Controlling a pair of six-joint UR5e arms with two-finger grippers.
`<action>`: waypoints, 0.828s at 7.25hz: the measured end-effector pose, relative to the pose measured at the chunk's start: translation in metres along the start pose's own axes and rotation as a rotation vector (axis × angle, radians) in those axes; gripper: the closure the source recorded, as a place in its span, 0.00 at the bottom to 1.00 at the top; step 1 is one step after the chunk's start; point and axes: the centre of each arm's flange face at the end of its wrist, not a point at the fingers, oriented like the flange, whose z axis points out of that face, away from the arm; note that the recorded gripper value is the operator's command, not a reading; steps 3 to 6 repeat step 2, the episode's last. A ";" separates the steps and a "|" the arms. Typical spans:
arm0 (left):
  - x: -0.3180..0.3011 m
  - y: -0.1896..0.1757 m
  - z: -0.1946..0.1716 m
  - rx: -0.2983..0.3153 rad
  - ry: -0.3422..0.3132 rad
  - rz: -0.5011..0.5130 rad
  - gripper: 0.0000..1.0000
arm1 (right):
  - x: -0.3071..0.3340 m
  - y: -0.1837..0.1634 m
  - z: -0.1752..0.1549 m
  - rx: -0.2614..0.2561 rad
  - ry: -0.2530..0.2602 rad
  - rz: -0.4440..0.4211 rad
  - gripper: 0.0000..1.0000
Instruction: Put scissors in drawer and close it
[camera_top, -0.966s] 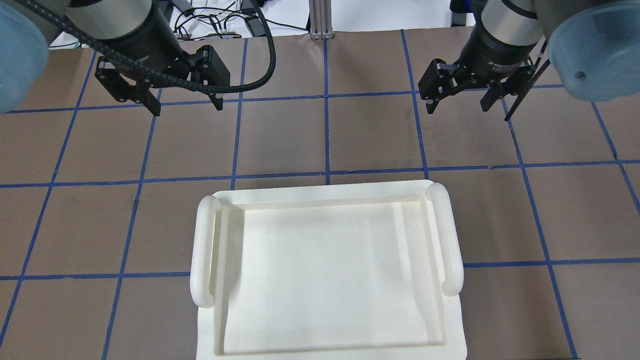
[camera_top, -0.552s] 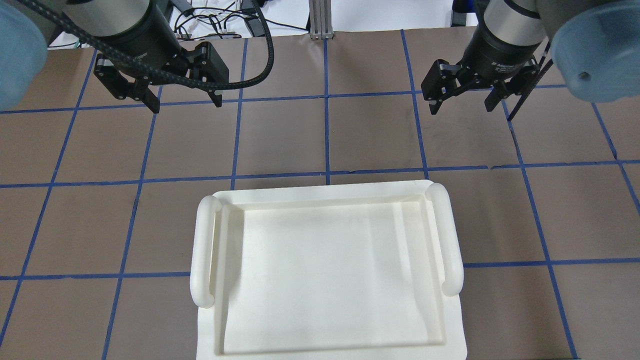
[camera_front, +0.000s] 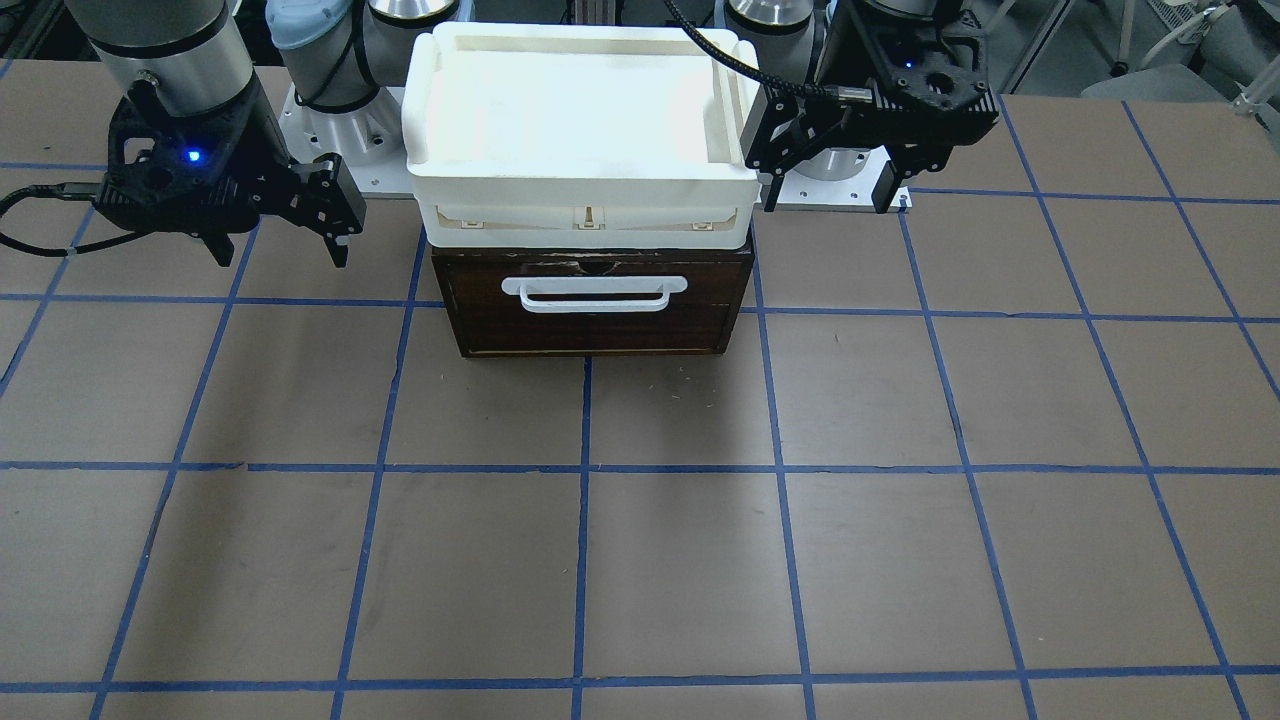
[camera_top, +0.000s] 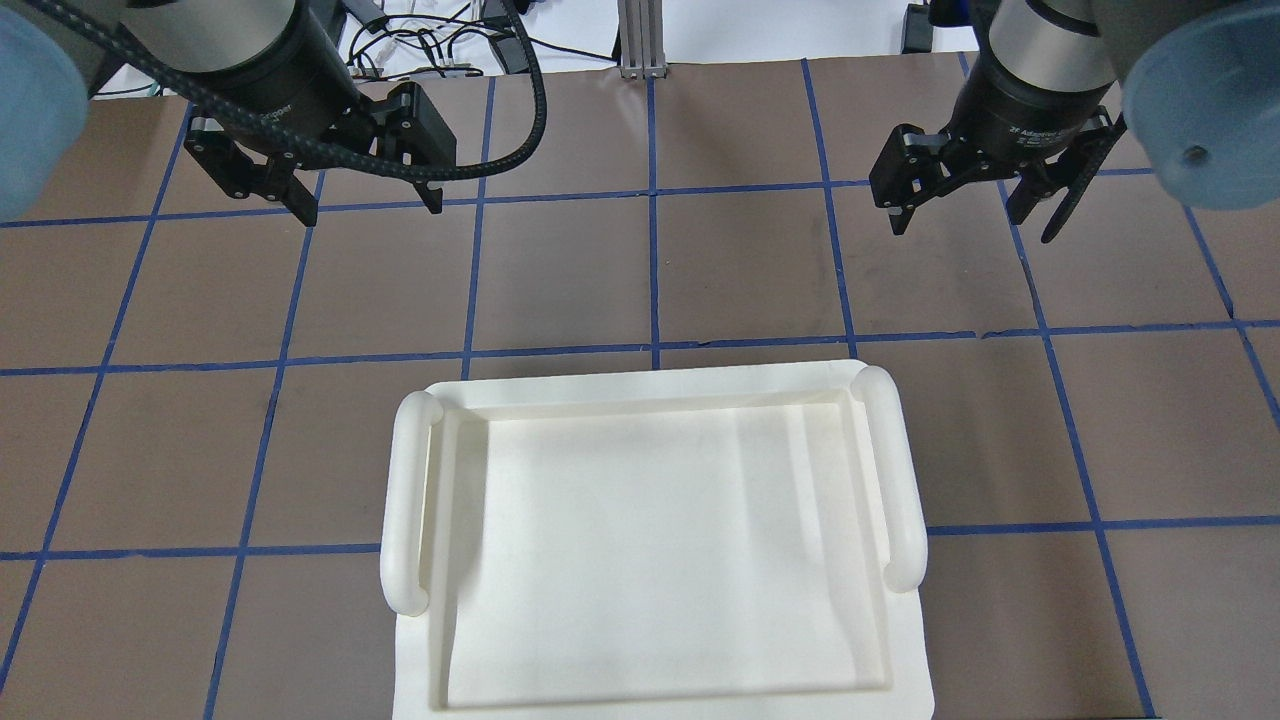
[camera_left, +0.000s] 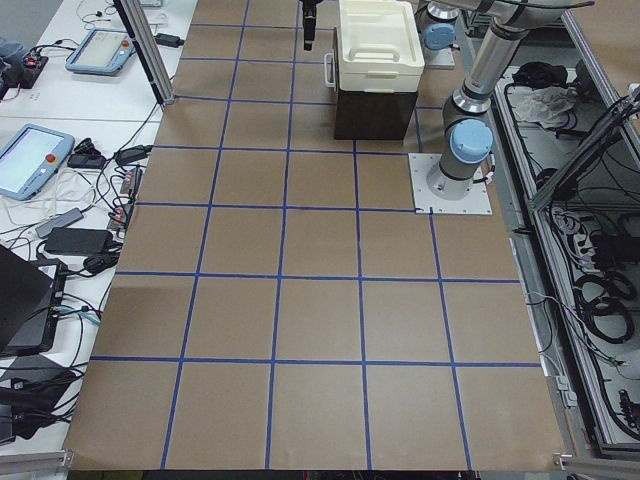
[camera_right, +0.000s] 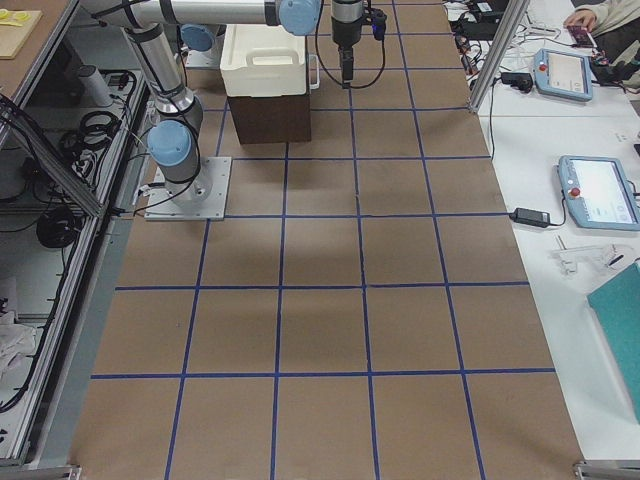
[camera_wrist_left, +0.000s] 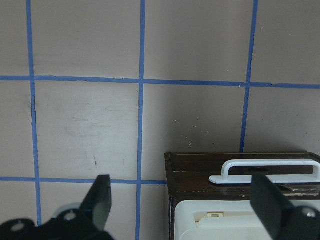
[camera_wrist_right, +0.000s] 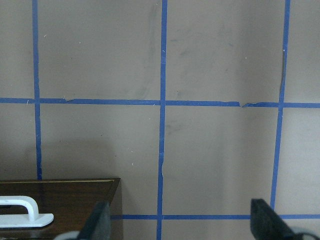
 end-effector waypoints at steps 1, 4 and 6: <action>0.000 0.001 0.000 0.000 0.000 0.000 0.00 | 0.000 0.001 0.000 -0.006 -0.002 0.000 0.00; 0.000 0.002 -0.001 0.000 -0.001 0.000 0.00 | 0.000 0.002 0.001 -0.012 -0.004 0.001 0.00; 0.000 0.002 -0.001 0.000 -0.001 0.000 0.00 | 0.000 0.002 0.001 -0.012 -0.004 0.001 0.00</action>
